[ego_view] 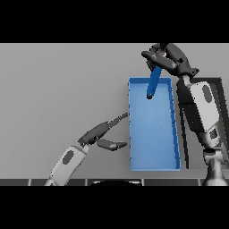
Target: Pick up the blue pipe and place it into the blue bin.
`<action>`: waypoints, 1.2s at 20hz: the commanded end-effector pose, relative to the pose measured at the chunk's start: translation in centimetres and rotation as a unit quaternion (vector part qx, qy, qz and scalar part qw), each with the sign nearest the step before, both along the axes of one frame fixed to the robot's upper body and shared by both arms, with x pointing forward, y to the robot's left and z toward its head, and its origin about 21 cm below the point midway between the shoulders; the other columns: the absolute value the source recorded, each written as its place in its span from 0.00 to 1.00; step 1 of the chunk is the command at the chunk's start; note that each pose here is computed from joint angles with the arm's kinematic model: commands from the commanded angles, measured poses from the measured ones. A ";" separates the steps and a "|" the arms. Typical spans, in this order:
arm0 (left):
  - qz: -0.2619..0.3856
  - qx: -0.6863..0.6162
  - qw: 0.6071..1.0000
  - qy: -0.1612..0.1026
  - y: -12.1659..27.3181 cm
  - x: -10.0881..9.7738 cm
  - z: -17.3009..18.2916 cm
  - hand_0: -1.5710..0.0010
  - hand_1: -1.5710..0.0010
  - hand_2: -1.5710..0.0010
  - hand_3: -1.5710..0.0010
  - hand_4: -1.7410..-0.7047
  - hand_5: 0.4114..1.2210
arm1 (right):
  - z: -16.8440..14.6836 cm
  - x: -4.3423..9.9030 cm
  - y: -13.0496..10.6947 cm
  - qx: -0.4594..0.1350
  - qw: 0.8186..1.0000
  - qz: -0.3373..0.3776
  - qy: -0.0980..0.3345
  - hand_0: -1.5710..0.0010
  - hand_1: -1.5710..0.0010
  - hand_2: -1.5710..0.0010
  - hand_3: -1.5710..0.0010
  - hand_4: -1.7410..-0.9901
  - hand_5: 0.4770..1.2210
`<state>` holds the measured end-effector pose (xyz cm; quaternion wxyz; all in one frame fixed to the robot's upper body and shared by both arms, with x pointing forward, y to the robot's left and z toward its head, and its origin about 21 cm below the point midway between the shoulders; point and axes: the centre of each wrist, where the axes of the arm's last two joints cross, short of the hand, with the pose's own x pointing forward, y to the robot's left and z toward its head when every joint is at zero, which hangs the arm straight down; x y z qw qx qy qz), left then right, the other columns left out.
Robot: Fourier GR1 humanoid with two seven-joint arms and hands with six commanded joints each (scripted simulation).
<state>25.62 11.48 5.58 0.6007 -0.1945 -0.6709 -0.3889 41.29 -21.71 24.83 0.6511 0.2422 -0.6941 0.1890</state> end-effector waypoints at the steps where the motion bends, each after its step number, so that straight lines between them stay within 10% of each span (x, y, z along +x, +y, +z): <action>1: 0.000 0.005 1.000 0.001 0.1 -0.2 -0.2 1.00 1.00 1.00 1.00 0.83 0.09 | -1.6 -0.1 -0.9 -0.011 1.000 -0.017 0.023 0.00 0.00 0.00 0.00 0.32 1.00; 8: 0.001 0.005 1.000 -0.001 -0.4 -0.5 -0.6 1.00 1.00 1.00 1.00 0.83 0.08 | -8.6 -1.7 -2.9 -0.085 0.976 -0.108 0.168 0.00 0.00 0.00 0.00 0.32 1.00; 11: -0.001 0.007 1.000 0.000 -0.3 -0.4 -0.6 1.00 1.00 1.00 1.00 0.83 0.08 | -10.4 -2.5 -3.7 -0.133 0.957 -0.119 0.229 0.00 0.00 0.00 0.48 0.17 1.00; 13: -0.001 0.006 1.000 0.001 -0.5 -0.2 -0.5 1.00 1.00 1.00 1.00 0.83 0.09 | -11.9 -2.8 -3.8 -0.168 0.946 -0.120 0.251 0.00 0.00 0.00 0.61 0.11 1.00; 15: -0.003 0.007 1.000 0.001 -0.4 -0.2 -0.5 1.00 1.00 1.00 1.00 0.83 0.09 | -13.5 -3.1 -4.6 -0.191 0.929 -0.137 0.286 0.00 0.04 0.07 0.39 0.22 0.96; 19: -0.001 0.005 1.000 -0.002 -0.5 -0.2 -0.3 1.00 1.00 1.00 1.00 0.83 0.11 | -15.3 -2.9 -4.9 -0.189 0.899 -0.138 0.369 0.59 0.61 0.62 0.75 0.54 0.88; 24: 0.001 0.006 1.000 -0.002 -0.3 -0.2 -0.5 1.00 1.00 1.00 1.00 0.83 0.10 | -15.0 -3.1 -3.8 -0.288 0.897 -0.074 0.327 0.87 0.87 0.88 0.92 0.75 0.68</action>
